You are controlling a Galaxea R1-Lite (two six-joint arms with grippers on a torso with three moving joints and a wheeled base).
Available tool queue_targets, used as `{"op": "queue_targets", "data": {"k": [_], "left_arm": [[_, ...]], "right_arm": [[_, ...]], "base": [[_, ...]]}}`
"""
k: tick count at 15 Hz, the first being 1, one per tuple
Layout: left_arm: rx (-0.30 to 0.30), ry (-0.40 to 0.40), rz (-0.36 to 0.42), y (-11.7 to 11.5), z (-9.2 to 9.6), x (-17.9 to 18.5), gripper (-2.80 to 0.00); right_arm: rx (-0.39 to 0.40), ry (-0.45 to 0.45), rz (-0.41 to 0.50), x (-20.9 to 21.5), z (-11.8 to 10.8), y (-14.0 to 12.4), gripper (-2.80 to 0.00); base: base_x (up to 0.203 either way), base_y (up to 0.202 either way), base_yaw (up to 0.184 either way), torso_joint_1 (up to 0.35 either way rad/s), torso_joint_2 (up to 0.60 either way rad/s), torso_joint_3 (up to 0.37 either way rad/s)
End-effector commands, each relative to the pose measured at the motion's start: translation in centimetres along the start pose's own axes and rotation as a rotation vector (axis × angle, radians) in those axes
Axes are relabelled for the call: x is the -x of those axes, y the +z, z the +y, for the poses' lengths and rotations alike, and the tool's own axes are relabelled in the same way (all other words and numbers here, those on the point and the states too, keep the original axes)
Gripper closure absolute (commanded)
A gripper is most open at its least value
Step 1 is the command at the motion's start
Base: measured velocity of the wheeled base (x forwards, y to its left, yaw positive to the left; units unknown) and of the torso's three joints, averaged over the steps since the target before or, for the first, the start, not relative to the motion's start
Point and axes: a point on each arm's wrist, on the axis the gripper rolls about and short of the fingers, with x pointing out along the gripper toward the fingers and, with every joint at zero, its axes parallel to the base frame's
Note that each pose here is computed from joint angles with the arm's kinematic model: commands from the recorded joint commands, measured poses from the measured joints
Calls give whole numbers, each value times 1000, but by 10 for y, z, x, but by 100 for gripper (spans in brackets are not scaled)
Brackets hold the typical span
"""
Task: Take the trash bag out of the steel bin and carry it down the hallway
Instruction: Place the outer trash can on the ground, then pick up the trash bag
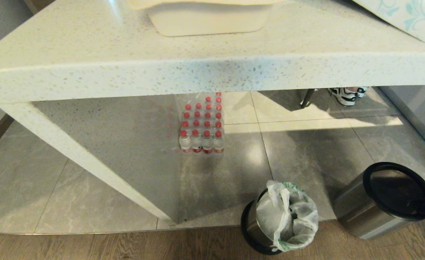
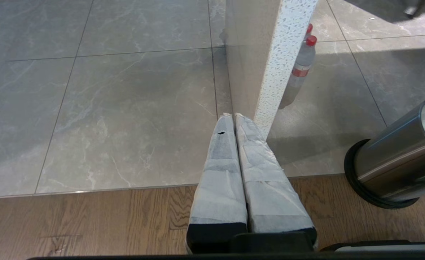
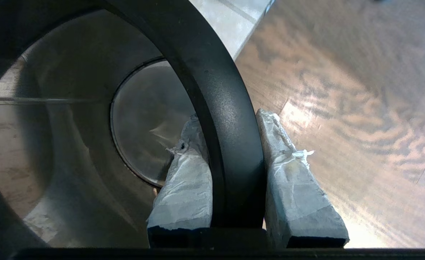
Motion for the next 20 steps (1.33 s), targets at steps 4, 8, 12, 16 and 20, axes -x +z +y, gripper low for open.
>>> {"op": "queue_targets", "data": {"k": [4, 8, 12, 16, 20], "left_arm": [[0, 0, -1, 0, 0, 0, 0], [0, 0, -1, 0, 0, 0, 0], [0, 0, -1, 0, 0, 0, 0], [0, 0, -1, 0, 0, 0, 0], [0, 0, -1, 0, 0, 0, 0]], "right_arm": [[54, -9, -7, -3, -6, -5, -280], [40, -15, -34, 1, -16, 9, -280], [16, -23, -91, 27, -19, 43, -280], [21, 70, -132, 86, -6, 88, 0], [117, 240, -4, 159, 29, 84, 0]], "base": [[0, 0, 0, 0, 0, 0], [0, 0, 0, 0, 0, 0], [0, 0, 0, 0, 0, 0], [0, 0, 0, 0, 0, 0], [0, 0, 0, 0, 0, 0]]}}
